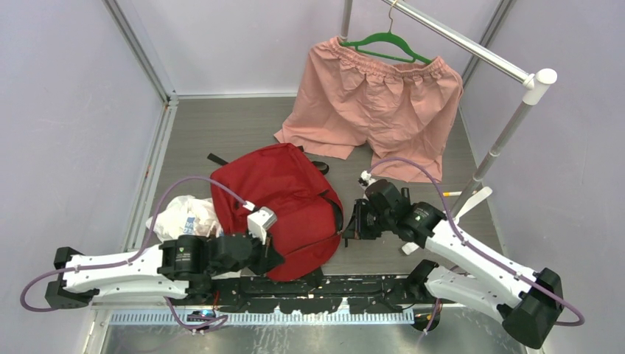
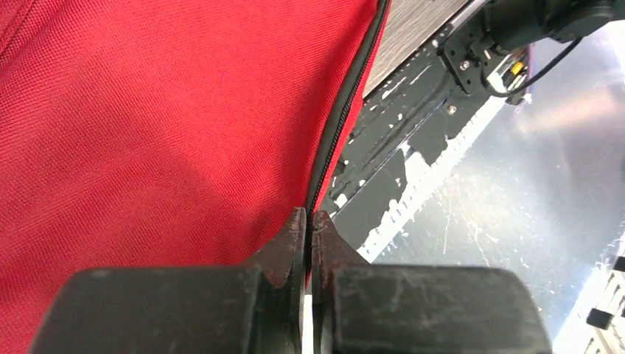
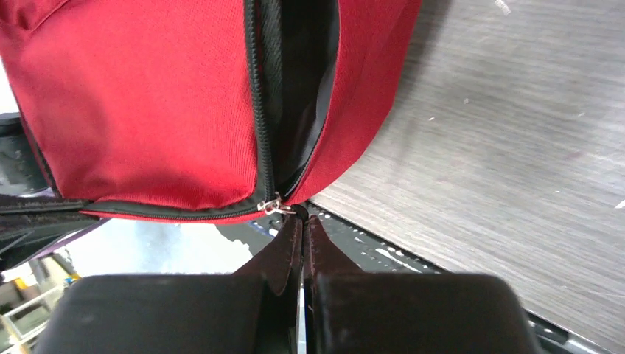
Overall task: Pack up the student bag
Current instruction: Zip the student bag at the center of the board.
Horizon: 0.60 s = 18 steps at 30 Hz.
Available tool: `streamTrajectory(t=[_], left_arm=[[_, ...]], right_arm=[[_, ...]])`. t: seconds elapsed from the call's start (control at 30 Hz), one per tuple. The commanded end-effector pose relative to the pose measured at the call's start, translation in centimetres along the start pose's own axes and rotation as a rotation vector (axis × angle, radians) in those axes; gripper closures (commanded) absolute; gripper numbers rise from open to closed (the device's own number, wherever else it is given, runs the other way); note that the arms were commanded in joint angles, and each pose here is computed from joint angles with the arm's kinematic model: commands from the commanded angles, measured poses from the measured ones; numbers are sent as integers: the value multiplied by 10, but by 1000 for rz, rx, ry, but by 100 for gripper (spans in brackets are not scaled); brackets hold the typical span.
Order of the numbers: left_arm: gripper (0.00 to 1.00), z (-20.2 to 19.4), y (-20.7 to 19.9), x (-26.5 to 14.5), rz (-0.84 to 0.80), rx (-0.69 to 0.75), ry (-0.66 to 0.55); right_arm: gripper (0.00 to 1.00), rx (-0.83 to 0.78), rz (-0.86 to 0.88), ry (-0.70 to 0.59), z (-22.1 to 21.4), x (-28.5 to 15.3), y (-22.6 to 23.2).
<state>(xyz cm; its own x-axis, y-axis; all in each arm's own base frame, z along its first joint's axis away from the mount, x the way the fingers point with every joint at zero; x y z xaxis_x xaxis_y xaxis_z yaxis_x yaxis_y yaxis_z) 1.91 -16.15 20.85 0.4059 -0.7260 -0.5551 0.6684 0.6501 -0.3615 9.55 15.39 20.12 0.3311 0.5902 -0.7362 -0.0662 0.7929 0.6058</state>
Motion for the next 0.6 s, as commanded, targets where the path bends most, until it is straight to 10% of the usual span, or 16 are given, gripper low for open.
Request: streamTrajectory(t=[0.0, 0.57], left_arm=[[100, -8, 3, 3, 61, 28, 101], [100, 8, 21, -55, 38, 19, -30]], right_arm=[[99, -88, -120, -55, 23, -6, -7], [99, 128, -40, -150, 151, 64, -38]])
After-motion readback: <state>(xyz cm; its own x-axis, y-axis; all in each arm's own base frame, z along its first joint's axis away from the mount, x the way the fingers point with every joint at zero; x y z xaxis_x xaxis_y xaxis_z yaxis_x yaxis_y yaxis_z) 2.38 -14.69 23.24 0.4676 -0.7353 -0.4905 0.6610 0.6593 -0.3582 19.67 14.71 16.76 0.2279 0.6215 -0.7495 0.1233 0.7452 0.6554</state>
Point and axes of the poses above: each gripper's point midway between its finger pads, its own x axis out along the fingers, its own y axis along the line the jaws close on, z = x × y, the point moved 10 cm from there along -x, back along the fingers, and after that the axes turned 6 degrees about x, right-handed, at the moved point
